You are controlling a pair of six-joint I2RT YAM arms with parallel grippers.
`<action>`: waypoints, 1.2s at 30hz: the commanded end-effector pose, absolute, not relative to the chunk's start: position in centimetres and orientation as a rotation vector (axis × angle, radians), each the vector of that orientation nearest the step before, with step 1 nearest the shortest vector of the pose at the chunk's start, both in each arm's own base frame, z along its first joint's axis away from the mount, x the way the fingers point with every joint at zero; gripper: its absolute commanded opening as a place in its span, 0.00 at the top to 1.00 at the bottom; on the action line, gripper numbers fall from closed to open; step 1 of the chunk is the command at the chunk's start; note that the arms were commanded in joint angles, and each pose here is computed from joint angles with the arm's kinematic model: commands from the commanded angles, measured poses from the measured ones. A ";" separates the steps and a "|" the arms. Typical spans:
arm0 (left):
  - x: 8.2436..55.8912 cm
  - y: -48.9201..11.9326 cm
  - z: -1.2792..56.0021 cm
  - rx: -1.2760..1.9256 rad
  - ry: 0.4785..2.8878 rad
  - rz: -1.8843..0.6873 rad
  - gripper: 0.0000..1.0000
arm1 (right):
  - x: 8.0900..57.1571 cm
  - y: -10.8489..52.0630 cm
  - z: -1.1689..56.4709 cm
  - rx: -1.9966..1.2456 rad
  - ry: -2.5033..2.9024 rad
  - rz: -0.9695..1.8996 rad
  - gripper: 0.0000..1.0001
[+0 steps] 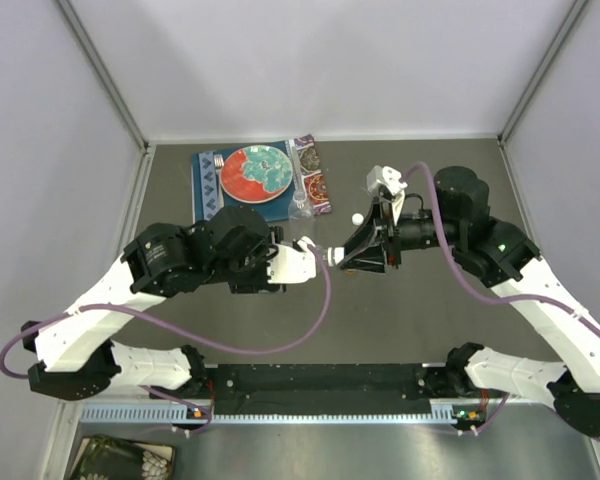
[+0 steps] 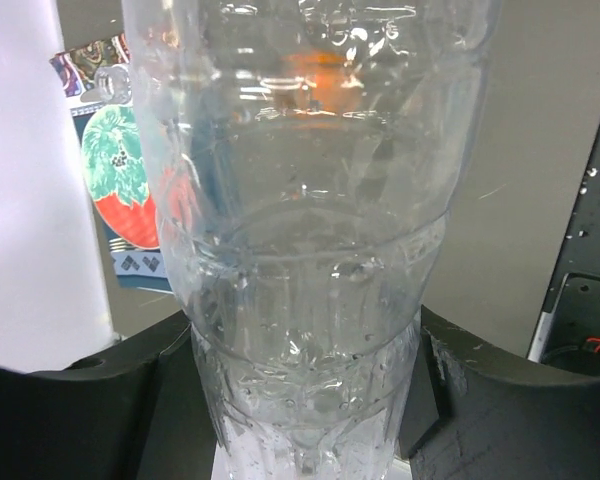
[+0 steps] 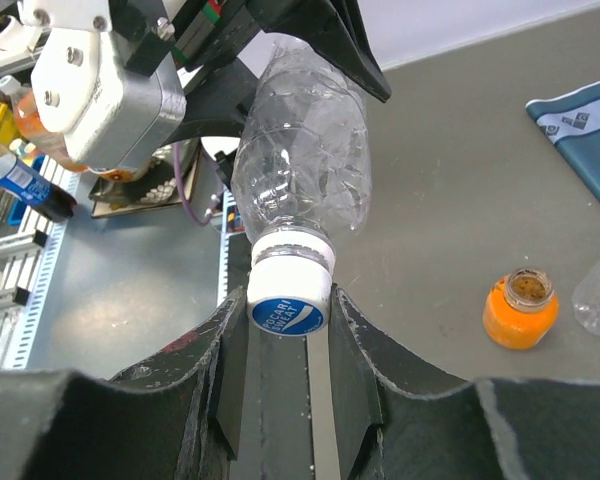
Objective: Screw on the bottle caps
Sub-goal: Screw the bottle cap onto the plastic bottle.
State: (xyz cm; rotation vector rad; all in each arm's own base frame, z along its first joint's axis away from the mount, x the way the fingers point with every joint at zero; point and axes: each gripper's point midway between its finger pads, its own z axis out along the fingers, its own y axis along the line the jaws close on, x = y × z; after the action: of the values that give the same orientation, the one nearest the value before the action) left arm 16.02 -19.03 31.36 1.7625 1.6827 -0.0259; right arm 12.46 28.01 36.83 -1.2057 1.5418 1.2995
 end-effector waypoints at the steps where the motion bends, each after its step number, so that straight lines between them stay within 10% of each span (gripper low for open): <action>1: 20.6 -23.3 35.9 1.447 1.567 -0.001 0.48 | 9.7 28.4 36.6 -1.252 1.565 1.485 0.79; 36: 23.9 -19.8 34.3 1.211 1.606 0.311 0.48 | 15.3 29.8 35.8 -0.640 2.058 1.433 0.87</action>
State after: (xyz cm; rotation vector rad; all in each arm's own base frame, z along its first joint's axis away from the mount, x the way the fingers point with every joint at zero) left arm 22.40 -18.24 29.99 1.5095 1.6545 0.4079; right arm 16.74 29.30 36.93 -0.6740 1.9432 1.3753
